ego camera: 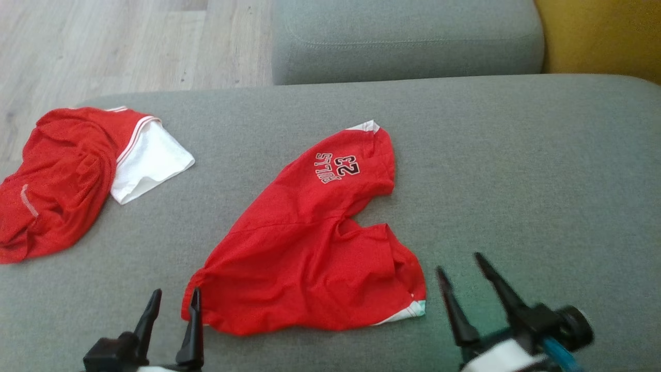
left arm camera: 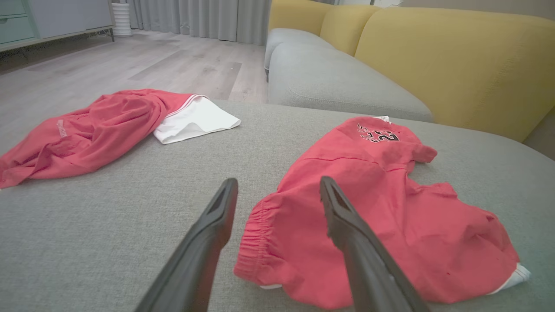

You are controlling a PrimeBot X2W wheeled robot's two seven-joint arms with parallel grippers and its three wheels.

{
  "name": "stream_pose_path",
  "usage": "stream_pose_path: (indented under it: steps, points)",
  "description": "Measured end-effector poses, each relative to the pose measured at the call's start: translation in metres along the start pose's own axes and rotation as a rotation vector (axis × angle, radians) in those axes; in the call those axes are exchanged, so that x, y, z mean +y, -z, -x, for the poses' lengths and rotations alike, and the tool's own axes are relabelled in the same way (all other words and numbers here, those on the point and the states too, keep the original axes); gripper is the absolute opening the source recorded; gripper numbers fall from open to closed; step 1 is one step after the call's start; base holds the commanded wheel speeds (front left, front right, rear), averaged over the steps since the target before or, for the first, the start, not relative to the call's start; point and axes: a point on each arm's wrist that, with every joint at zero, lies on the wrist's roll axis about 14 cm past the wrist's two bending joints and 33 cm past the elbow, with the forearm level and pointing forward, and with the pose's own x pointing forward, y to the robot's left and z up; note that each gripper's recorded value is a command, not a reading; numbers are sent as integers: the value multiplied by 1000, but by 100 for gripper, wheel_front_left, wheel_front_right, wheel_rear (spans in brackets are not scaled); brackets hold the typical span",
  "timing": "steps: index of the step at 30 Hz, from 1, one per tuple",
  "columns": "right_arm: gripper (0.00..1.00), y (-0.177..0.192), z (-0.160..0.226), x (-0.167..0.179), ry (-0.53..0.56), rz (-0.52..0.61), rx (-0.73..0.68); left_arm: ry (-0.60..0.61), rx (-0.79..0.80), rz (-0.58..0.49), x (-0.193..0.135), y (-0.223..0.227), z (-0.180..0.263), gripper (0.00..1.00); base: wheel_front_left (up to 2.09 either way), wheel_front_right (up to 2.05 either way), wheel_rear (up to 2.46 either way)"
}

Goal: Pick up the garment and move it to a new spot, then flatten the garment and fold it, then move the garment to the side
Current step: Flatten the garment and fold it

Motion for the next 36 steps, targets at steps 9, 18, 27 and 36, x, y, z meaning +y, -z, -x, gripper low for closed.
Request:
stream_pose_path:
  steps: [9,18,27,36]
  points:
    - [100,36,-38,34,-160,34,229,22,-8,25,-9,2,-7,100,0,0,0]
    - [100,78,-44,56,-247,-7,444,-7,-4,38,-3,5,-10,100,0,0,0]
    - [100,80,-52,82,-339,-37,473,-24,5,39,3,7,-14,100,0,0,0]
    - [0,70,-77,70,-310,-89,494,-8,3,43,-2,5,-24,100,0,0,0]
